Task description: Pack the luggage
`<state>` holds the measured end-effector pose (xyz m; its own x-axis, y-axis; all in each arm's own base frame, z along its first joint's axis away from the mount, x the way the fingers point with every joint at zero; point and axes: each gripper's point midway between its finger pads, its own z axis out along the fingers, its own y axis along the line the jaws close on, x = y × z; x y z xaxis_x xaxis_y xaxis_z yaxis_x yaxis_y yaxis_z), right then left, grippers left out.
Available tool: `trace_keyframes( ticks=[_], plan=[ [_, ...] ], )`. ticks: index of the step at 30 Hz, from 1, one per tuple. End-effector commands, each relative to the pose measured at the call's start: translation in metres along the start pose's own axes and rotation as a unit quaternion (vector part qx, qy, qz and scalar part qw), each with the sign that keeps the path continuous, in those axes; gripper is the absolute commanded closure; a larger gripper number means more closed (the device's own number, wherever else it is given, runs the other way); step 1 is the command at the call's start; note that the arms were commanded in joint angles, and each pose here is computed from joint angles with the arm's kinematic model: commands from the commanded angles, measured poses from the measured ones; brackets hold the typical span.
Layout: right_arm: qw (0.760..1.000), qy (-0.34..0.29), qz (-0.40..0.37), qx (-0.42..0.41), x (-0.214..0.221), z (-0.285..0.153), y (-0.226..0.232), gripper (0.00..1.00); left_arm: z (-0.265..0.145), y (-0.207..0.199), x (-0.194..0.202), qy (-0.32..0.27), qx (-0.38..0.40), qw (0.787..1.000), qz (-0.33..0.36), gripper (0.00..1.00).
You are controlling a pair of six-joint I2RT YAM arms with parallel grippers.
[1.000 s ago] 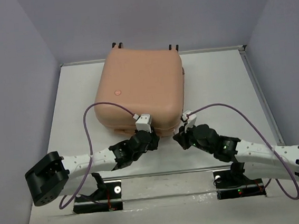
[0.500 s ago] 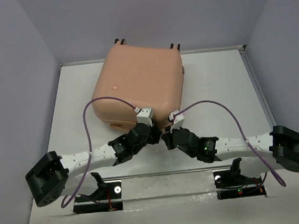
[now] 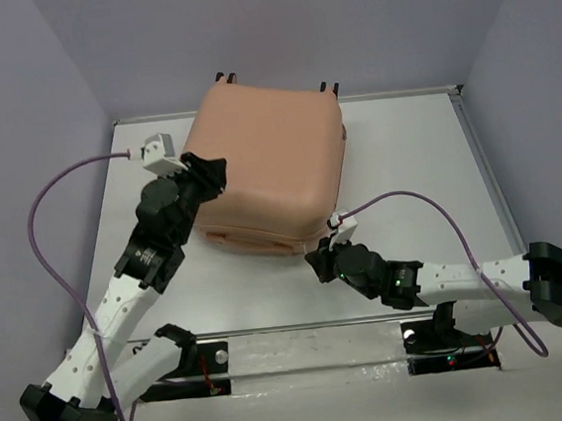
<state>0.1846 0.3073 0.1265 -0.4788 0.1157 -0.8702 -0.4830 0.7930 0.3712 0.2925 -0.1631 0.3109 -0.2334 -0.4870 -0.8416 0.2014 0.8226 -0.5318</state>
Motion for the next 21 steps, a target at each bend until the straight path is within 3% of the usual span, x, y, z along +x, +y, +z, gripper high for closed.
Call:
trace_keyframes(
  ticks=[1,8,11,21],
  plan=[
    [0.998,-0.014,0.025,-0.047,-0.013,-0.006,0.023,0.93,0.041,0.043,-0.049,-0.012,-0.041,0.999,-0.019,0.62],
    [0.999,-0.003,0.014,-0.046,-0.004,-0.004,0.02,0.93,0.054,0.141,-0.09,-0.036,-0.102,0.989,-0.1,0.62],
    [0.999,0.003,0.006,-0.047,-0.002,-0.001,0.022,0.93,0.075,0.183,-0.062,0.023,-0.124,0.983,-0.134,0.62],
    [0.998,0.013,-0.015,-0.055,-0.002,0.012,0.035,0.93,0.096,0.231,-0.009,0.048,-0.148,0.965,-0.213,0.62]
  ],
)
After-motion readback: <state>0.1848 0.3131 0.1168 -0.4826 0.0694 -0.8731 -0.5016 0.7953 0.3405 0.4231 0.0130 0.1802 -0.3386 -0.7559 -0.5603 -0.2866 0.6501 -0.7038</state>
